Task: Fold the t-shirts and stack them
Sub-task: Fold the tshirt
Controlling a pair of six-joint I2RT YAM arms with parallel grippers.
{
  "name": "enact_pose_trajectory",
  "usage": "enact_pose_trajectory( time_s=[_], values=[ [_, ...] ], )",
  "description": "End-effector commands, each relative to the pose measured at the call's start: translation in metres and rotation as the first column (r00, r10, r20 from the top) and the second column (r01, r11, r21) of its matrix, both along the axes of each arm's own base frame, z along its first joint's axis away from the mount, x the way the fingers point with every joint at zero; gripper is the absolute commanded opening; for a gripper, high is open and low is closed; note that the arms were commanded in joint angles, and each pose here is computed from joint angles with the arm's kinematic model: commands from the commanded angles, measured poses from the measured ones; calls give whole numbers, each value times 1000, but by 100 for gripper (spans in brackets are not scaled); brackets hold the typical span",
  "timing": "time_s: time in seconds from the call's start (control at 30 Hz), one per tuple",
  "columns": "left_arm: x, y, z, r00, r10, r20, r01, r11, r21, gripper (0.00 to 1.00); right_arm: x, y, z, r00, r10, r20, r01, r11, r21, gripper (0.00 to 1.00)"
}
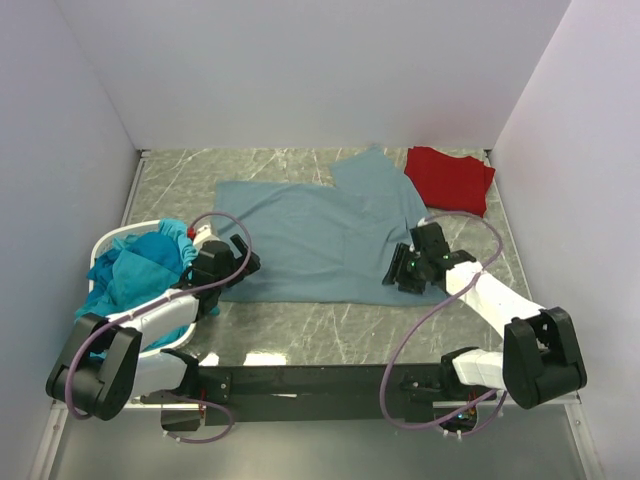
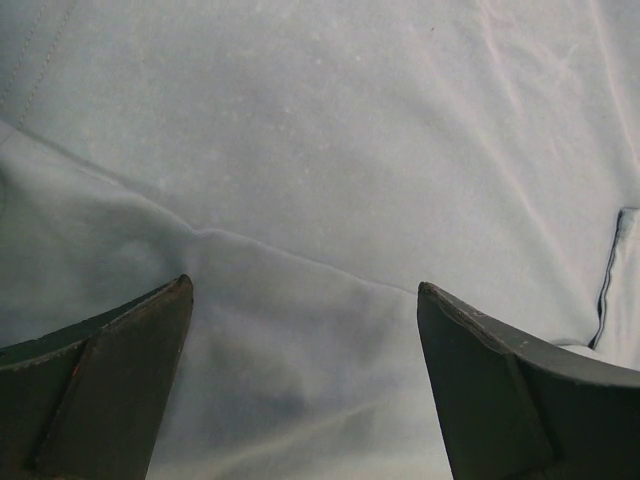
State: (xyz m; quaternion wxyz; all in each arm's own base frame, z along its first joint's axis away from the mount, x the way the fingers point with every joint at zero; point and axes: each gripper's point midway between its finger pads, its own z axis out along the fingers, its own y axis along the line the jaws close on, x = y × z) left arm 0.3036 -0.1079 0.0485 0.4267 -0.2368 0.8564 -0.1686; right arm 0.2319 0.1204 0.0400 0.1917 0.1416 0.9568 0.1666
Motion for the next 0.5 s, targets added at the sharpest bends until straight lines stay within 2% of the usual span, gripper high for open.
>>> enact_pose_trajectory(
  time_s=[0.0,0.13,0.27,0.47],
  values=[
    [17,-3,31,996,-11,90,10,1000,20,99,37,0,36,990,18,140,-12,999,-44,56],
    [28,-14,37,987,-81,135,77,996,38,99,65,3,42,980,26,195,-14,998,-61,56],
    [38,-24,34,983,-119,138,115,993,34,100,80,7,20,989,41,145,-29,996,-83,56],
    [46,-28,4,989,-133,60,130,990,54,100,77,2,-21,999,26,32,-21,992,-126,56]
  ],
)
